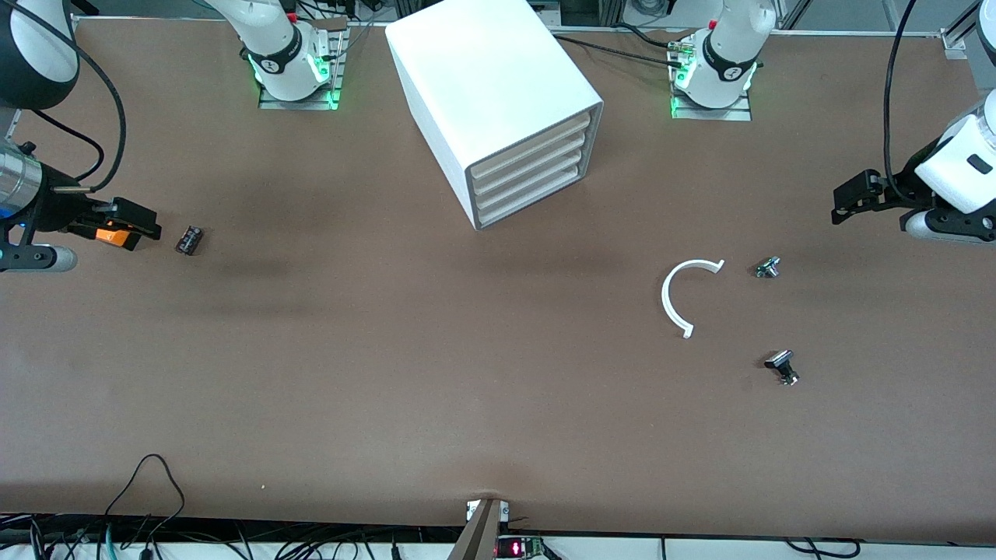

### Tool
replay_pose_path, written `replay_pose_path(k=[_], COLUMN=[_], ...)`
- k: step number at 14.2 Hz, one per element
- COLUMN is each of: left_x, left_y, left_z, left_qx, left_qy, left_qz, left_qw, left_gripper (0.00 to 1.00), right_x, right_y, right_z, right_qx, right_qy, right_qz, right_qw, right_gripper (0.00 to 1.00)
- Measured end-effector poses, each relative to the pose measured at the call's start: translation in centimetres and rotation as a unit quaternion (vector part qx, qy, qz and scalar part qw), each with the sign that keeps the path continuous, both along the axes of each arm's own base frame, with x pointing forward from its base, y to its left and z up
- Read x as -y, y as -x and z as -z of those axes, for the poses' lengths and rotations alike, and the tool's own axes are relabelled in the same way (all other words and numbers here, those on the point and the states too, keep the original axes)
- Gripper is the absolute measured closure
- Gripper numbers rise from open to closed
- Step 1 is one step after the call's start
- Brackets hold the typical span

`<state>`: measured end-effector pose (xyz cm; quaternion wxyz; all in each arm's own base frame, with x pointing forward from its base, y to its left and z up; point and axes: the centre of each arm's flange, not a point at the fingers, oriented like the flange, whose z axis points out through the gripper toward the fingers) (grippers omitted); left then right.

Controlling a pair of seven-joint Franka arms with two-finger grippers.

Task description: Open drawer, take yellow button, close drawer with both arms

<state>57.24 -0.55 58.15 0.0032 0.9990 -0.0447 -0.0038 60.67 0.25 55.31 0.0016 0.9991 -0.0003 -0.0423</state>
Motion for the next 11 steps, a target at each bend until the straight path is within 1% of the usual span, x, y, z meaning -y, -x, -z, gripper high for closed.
replay_pose_path(k=[11], left_x=[0.58], left_y=[0.05], left_z=[-0.15], left_qx=[0.001], left_qy=[0.0], left_qz=[0.004], left_qw=[1.0], left_gripper=[0.0], right_x=[0.0], right_y=[0.0], right_z=[0.0], right_qx=[0.0], right_qy=[0.0], right_qz=[-0.001], right_qw=[1.0], right_gripper=[0.0])
